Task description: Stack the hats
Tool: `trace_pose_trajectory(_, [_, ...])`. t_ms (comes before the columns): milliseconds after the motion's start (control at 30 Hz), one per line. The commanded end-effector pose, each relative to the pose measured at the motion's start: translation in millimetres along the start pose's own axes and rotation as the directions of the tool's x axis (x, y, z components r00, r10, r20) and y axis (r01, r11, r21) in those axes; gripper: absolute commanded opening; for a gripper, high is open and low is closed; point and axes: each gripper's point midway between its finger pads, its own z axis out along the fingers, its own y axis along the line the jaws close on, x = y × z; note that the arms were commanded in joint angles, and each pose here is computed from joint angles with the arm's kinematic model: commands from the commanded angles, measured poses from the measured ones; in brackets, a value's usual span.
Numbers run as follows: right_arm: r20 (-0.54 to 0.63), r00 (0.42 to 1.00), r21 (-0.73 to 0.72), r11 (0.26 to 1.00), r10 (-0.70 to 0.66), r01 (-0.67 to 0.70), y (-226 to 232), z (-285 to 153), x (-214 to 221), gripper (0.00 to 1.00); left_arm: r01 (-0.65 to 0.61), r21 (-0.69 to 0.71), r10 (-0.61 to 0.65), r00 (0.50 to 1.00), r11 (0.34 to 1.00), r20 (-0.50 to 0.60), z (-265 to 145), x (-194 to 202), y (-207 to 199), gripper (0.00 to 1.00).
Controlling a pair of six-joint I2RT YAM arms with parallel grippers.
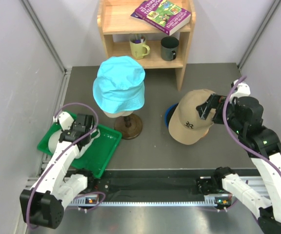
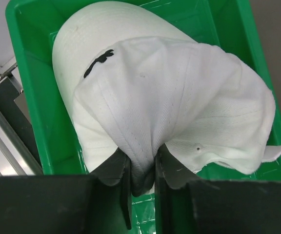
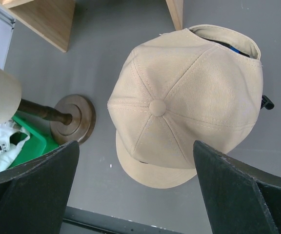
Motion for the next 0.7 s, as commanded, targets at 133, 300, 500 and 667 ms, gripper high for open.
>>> trace_pose_trajectory(133, [0.055,0.997,-0.167,0.984,-0.059,0.068,36.9,-3.0,-25.3,1.00,0.224,0.201,-0.229,0.974,0.954,0.001,-64.4,-63.7,-12.4,0.00])
trace_pose_trajectory(300, [0.033,0.999,-0.320,0.947,-0.023,0.033,66.4,4.4,-18.8,1.00,0.362,0.338,-0.328,0.932,0.869,-0.155,-109.5,-58.2,-9.1,0.00])
trace_pose_trajectory(500, [0.017,1.000,-0.472,0.881,0.024,-0.013,112.0,3.4,-9.9,1.00,0.486,0.448,-0.308,0.857,0.751,-0.413,-150.3,-24.0,-23.4,0.00])
trace_pose_trajectory(667, [-0.056,0.998,-0.541,0.841,-0.014,-0.018,153.4,0.4,20.5,0.99,0.526,0.471,-0.285,0.823,0.708,-0.491,-170.1,-17.8,-23.7,0.00])
